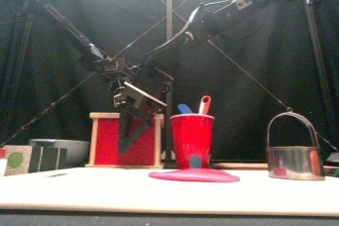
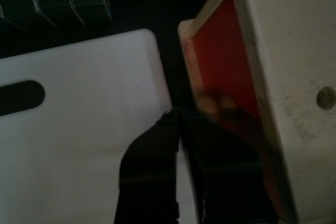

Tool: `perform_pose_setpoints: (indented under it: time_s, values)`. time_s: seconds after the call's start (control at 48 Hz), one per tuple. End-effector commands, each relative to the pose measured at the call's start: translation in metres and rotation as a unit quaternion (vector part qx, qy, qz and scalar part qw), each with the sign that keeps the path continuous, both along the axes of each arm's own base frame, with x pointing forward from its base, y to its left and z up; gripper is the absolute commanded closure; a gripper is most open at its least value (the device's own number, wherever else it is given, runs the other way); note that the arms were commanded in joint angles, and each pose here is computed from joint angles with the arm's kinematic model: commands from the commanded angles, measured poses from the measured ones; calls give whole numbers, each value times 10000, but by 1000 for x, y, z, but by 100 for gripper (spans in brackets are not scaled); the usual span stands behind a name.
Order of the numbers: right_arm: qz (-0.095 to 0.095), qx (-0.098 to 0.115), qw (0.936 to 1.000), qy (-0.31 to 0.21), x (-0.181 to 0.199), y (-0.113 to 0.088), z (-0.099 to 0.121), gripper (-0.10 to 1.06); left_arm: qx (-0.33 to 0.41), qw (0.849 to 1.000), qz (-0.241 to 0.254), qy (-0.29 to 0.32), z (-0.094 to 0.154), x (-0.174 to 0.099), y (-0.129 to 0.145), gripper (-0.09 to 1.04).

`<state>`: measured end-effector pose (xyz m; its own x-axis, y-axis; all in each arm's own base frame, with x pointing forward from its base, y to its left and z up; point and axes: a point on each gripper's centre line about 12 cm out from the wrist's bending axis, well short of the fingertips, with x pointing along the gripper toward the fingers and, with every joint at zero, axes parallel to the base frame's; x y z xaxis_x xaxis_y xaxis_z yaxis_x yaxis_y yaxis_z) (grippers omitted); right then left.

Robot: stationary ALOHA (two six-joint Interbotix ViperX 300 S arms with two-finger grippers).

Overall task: Get the cutter from the drawer then cut the dough then place the extra dough in the bowl
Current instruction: Cut the dough

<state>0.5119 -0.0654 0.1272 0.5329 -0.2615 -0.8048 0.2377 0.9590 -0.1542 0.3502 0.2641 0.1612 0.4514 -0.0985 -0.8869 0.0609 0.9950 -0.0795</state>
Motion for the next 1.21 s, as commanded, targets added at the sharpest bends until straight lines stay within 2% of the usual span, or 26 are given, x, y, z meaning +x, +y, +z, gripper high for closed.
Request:
perform_pose_setpoints:
  time_s: [0.021, 0.167, 0.354, 0.688, 0.792, 0.896, 1.062, 1.125, 1.208]
  values:
    - [-77, -53, 9989, -450, 4, -9, 42, 88, 89, 9999, -15, -96, 10, 2, 0, 42]
    - [-46, -29, 9984, -562, 7, -4, 50, 88, 156, 9997, 54, -154, 13, 2, 3, 42]
    - [230, 20, 9966, -791, 13, 29, 73, 88, 281, 9990, 174, -287, 24, 1, 10, 42]
    - [562, 90, 9929, -1048, 11, 66, 98, 88, 633, 9945, 349, -759, 69, -2, 18, 42]
    - [731, 55, 9898, -1219, 7, 76, 110, 88, 817, 9899, 522, -1031, 89, -7, 22, 42]
    - [960, 33, 9835, -1535, 0, 82, 122, 88, 924, 9827, 719, -1433, 111, -10, 22, 42]
    - [1212, 208, 9706, -2071, -33, 84, 139, 88, 817, 9719, 971, -1982, 129, -14, 8, 42]
    - [1241, 250, 9686, -2142, -48, 84, 142, 88, 905, 9677, 987, -2138, 131, -18, 0, 42]
    - [1173, 244, 9705, -2092, -68, 77, 143, 88, 1036, 9637, 856, -2306, 131, -15, -20, 42]
